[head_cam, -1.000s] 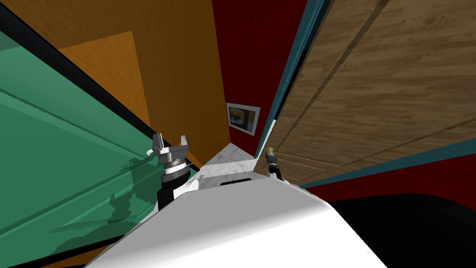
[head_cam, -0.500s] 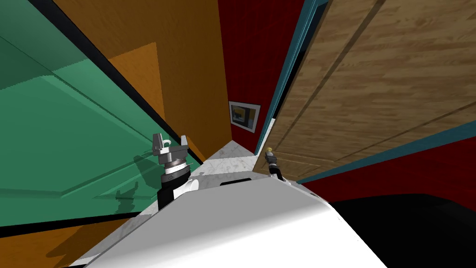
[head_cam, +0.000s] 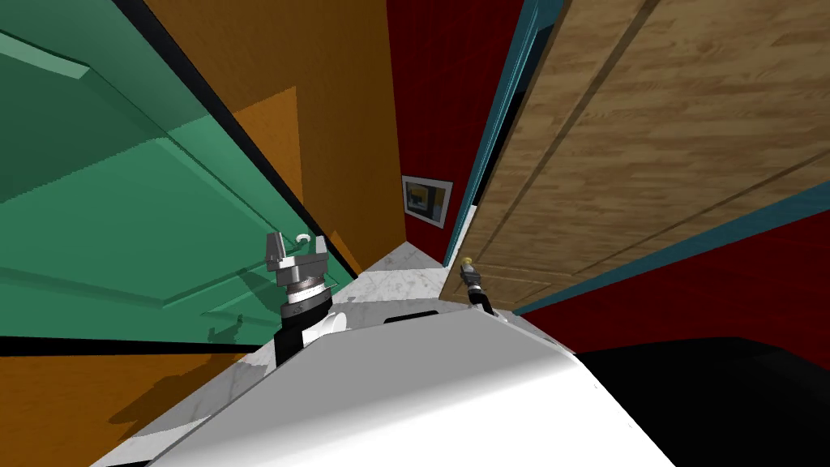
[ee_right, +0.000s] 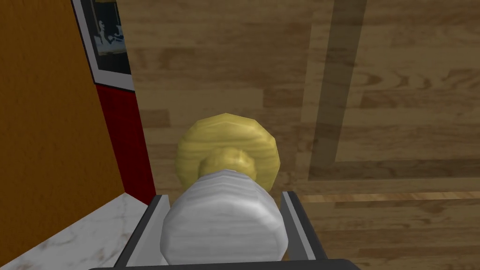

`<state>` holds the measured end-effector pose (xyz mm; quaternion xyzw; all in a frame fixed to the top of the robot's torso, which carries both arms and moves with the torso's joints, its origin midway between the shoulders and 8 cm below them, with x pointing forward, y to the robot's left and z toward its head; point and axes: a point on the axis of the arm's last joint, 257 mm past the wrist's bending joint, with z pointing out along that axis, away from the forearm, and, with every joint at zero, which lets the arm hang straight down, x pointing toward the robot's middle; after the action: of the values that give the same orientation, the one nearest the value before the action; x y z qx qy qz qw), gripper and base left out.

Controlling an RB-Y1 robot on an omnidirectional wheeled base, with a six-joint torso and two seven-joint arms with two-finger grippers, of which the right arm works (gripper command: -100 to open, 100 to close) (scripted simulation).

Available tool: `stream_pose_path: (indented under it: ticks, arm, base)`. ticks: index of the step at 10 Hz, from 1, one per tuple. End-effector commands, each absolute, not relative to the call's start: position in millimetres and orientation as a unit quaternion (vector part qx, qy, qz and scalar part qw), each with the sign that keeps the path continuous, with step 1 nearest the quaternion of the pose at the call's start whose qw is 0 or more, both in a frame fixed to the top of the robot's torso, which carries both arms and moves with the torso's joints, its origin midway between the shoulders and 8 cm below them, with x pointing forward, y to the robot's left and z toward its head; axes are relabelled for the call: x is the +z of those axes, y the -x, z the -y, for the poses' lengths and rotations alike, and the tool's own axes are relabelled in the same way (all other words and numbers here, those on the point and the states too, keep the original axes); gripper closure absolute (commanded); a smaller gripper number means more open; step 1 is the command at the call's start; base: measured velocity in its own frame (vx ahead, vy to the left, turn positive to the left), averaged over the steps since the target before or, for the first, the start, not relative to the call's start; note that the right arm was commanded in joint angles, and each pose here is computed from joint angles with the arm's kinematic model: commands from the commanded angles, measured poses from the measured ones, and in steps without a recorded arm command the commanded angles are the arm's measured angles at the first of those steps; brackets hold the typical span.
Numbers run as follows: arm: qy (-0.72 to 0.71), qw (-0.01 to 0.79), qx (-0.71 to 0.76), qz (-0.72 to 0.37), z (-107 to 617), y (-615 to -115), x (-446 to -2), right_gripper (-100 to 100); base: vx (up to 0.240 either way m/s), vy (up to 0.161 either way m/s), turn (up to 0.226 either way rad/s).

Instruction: Pull the door open

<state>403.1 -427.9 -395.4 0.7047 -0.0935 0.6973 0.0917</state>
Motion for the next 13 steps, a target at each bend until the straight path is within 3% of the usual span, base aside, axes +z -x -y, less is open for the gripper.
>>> stream_pose_path:
  ticks: [1, 13]
  arm:
    - [-0.705, 0.093, 0.697, 0.094, 429.2, -401.8, -396.0, 100]
    - [-0.705, 0.093, 0.697, 0.094, 429.7, -402.1, -395.8, 100]
  base:
    - [-0.232, -0.003, 0.038]
    - [-0.246, 0.014, 0.009]
